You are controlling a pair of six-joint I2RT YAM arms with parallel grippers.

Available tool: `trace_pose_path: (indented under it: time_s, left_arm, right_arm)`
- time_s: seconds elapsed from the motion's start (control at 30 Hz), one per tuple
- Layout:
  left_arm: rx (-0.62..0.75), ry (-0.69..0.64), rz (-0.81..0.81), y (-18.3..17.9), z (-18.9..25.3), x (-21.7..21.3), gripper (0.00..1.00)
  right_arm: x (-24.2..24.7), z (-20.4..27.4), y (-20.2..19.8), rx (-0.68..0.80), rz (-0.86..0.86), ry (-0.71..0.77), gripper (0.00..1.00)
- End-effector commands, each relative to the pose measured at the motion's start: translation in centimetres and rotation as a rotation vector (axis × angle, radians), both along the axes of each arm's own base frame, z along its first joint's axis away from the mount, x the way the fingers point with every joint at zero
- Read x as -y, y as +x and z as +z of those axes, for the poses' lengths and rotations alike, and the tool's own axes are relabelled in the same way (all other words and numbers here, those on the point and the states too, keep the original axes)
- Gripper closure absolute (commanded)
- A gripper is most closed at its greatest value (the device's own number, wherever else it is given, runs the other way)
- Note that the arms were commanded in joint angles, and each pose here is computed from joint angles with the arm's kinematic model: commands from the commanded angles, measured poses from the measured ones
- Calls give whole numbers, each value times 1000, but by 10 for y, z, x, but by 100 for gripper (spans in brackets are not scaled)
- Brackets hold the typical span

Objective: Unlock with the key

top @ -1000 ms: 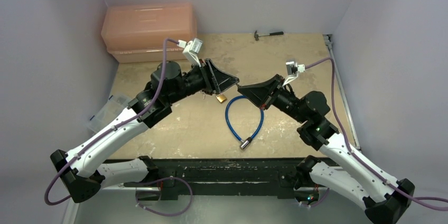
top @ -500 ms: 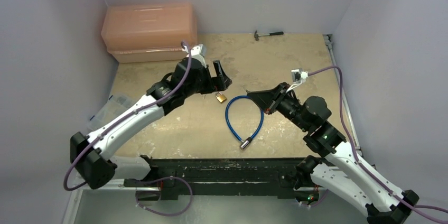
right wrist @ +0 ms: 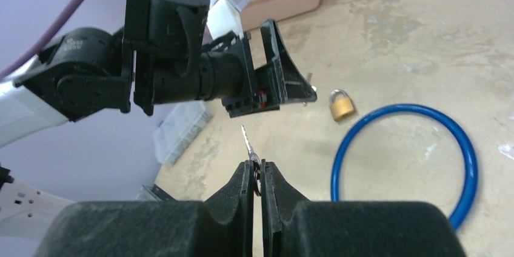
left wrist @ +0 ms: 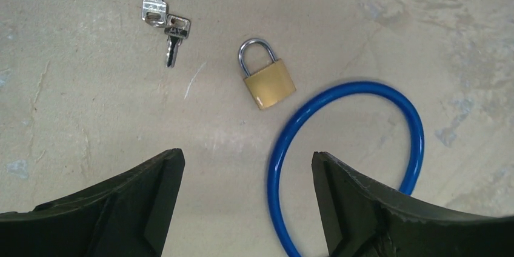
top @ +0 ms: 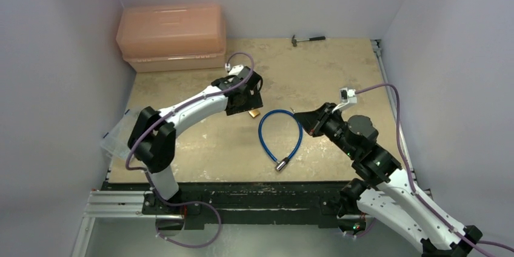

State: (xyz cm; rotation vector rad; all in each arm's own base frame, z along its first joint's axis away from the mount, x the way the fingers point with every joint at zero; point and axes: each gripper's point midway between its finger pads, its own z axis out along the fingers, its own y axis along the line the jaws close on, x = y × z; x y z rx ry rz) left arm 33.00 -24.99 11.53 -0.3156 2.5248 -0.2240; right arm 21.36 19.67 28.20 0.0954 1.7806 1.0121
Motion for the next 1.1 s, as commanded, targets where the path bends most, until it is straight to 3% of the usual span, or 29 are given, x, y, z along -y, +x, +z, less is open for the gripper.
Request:
trace_pose_path:
  time_s: [0.0,0.57,1.07]
  left_arm:
    - [-14,49,89,21,-10,1,18]
    - [-105,38,312,55,-74,22,32]
    - [-116,96,316,62,-96,14,40]
  right_arm:
    - [10,-23,1,-51,-44,-50,100]
    - [25,-33,-9,-56,-67,-96,100]
    - [26,-36,-11,-48,-63,-92,100]
